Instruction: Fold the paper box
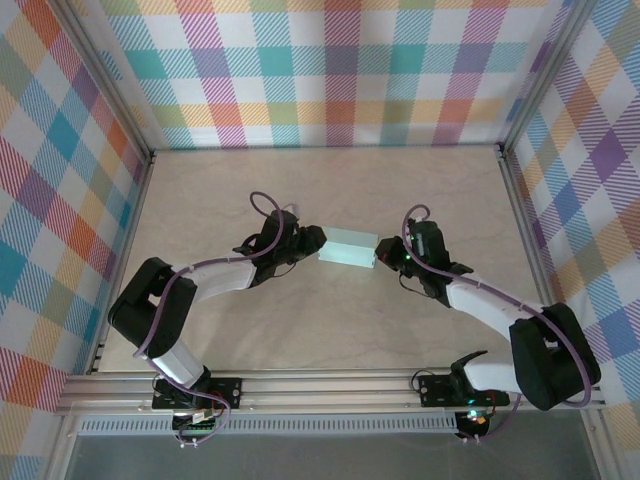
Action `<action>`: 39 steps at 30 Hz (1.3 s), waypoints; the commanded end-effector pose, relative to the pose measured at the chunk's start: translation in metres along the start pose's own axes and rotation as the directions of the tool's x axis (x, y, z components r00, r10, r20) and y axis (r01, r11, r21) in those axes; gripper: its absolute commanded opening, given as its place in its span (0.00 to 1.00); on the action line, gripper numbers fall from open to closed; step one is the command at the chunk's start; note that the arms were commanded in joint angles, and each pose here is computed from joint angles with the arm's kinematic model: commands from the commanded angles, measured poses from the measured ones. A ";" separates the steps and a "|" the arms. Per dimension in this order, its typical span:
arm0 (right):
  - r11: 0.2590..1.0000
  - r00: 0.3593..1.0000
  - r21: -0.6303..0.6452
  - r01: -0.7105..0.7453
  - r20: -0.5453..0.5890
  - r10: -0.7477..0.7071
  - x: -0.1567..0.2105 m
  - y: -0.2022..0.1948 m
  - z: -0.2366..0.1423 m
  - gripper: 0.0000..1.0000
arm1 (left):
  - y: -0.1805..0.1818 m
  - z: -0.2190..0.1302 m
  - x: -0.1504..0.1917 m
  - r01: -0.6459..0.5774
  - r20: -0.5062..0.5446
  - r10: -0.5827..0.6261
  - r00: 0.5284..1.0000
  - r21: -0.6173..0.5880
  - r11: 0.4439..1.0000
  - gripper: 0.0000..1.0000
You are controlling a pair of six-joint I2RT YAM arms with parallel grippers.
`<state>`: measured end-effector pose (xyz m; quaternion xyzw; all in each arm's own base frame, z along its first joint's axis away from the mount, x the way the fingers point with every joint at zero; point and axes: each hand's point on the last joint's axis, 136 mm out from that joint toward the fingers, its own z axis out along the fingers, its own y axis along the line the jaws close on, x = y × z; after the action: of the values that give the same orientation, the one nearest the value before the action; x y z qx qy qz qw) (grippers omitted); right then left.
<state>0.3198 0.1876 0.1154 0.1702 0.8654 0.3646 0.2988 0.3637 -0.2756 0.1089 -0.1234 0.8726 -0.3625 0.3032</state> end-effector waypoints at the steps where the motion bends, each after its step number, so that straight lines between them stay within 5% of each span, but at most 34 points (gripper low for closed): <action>1: 0.997 0.998 0.060 0.042 -0.039 -0.040 0.009 -0.013 -0.002 0.00 | 0.077 0.002 0.052 -0.016 -0.176 -0.030 0.984 -0.257 0.966 0.33; 3: 0.992 0.994 0.070 0.106 -0.008 -0.105 0.001 -0.008 -0.011 0.00 | 0.077 0.002 0.052 -0.025 -0.181 -0.023 0.983 -0.259 0.966 0.20; 5: 0.974 0.977 0.071 0.213 0.009 -0.215 -0.008 0.002 -0.021 0.04 | 0.076 0.002 0.051 -0.024 -0.181 -0.024 0.983 -0.259 0.966 0.19; 7: 0.933 0.936 0.076 0.352 0.002 -0.353 -0.016 0.014 -0.030 0.44 | 0.074 0.001 0.051 -0.025 -0.184 -0.023 0.983 -0.256 0.966 0.19; 9: 0.870 0.875 0.096 0.483 -0.022 -0.483 -0.023 0.022 -0.037 0.66 | 0.071 0.000 0.049 -0.031 -0.183 -0.017 0.983 -0.255 0.966 0.21; 14: 0.683 0.685 0.061 0.728 -0.115 -0.720 -0.029 0.039 -0.037 0.88 | 0.065 -0.002 0.043 -0.042 -0.177 -0.004 0.984 -0.256 0.966 0.23; 18: 0.472 0.446 -0.153 0.868 -0.179 -0.877 -0.003 0.052 -0.035 0.97 | 0.062 -0.003 0.041 -0.049 -0.182 0.002 0.983 -0.253 0.966 0.26; 24: 0.198 0.133 -0.283 0.938 -0.235 -0.963 0.010 0.035 -0.025 1.00 | 0.061 0.000 0.041 -0.064 -0.202 0.011 0.979 -0.257 0.964 0.27; 28: 0.149 0.006 -0.337 0.929 -0.392 -0.920 0.008 0.005 -0.009 1.00 | 0.056 0.002 0.041 -0.068 -0.212 0.015 0.977 -0.247 0.967 0.27; 33: 0.166 -0.066 -0.426 0.889 -0.479 -0.875 0.010 -0.011 0.003 0.96 | 0.058 0.002 0.040 -0.073 -0.212 0.018 0.977 -0.254 0.965 0.27; 39: 0.182 -0.080 -0.461 0.869 -0.494 -0.866 0.008 -0.009 0.011 0.64 | 0.060 0.001 0.042 -0.071 -0.213 0.016 0.977 -0.256 0.964 0.26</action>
<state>0.3282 0.1931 0.0929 -0.5540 0.8136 0.1026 0.1435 0.3656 -0.2793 0.1136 -0.1001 0.8922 -0.3355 0.2852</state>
